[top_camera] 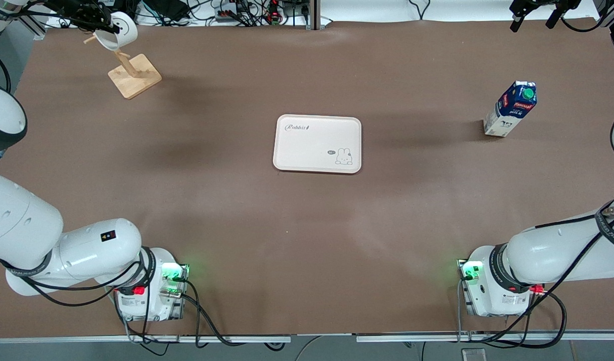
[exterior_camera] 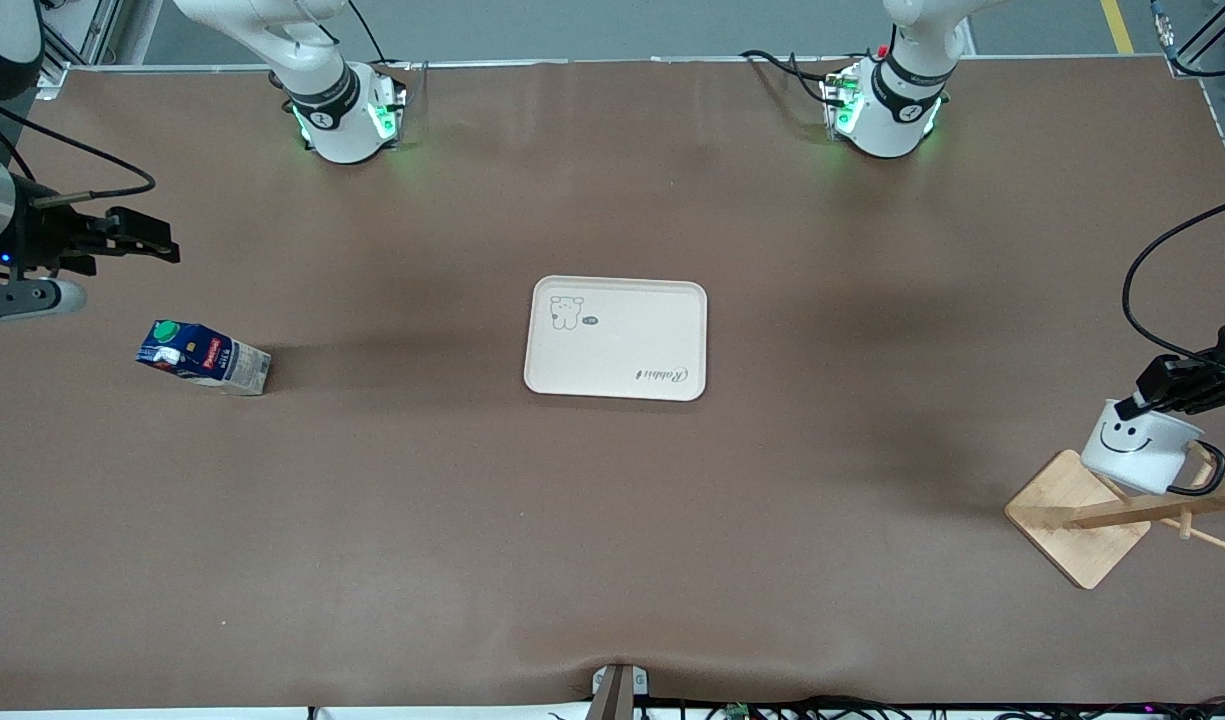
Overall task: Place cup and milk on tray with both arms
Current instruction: 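Lift the mug off the stand while the right gripper reaches the milk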
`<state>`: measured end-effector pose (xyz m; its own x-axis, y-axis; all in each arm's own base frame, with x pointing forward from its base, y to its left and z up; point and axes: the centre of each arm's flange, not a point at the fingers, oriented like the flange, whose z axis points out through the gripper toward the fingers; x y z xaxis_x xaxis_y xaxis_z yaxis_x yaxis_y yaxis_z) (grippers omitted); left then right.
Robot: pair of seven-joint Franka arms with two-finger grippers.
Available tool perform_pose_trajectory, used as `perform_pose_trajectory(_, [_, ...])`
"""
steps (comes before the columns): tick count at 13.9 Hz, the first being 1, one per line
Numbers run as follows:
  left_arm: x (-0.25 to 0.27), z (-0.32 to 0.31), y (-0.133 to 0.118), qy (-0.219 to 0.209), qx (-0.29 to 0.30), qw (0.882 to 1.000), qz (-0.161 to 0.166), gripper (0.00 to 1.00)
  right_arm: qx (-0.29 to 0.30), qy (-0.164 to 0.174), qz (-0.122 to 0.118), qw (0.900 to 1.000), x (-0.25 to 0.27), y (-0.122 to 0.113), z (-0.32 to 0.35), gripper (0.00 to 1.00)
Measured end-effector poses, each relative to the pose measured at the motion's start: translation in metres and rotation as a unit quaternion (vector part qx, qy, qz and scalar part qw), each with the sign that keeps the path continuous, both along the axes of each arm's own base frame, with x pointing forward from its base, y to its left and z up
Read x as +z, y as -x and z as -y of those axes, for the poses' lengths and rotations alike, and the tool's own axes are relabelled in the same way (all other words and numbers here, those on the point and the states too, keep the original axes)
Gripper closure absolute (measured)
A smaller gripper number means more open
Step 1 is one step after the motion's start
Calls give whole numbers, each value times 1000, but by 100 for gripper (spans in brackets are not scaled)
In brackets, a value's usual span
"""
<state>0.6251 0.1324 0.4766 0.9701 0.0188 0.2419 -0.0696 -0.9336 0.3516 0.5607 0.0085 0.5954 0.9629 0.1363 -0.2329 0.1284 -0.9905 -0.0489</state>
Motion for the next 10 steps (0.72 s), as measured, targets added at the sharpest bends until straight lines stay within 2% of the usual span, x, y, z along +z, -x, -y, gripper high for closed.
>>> perform_pose_trajectory(8, [26, 39, 5, -15, 12, 1000, -22, 89, -4, 6, 0, 1000, 0, -1, 6, 0])
perform_pose_trajectory(10, [33, 53, 7, -18, 20, 999, -31, 89, -3, 11, -8, 1000, -10, -5, 6, 0])
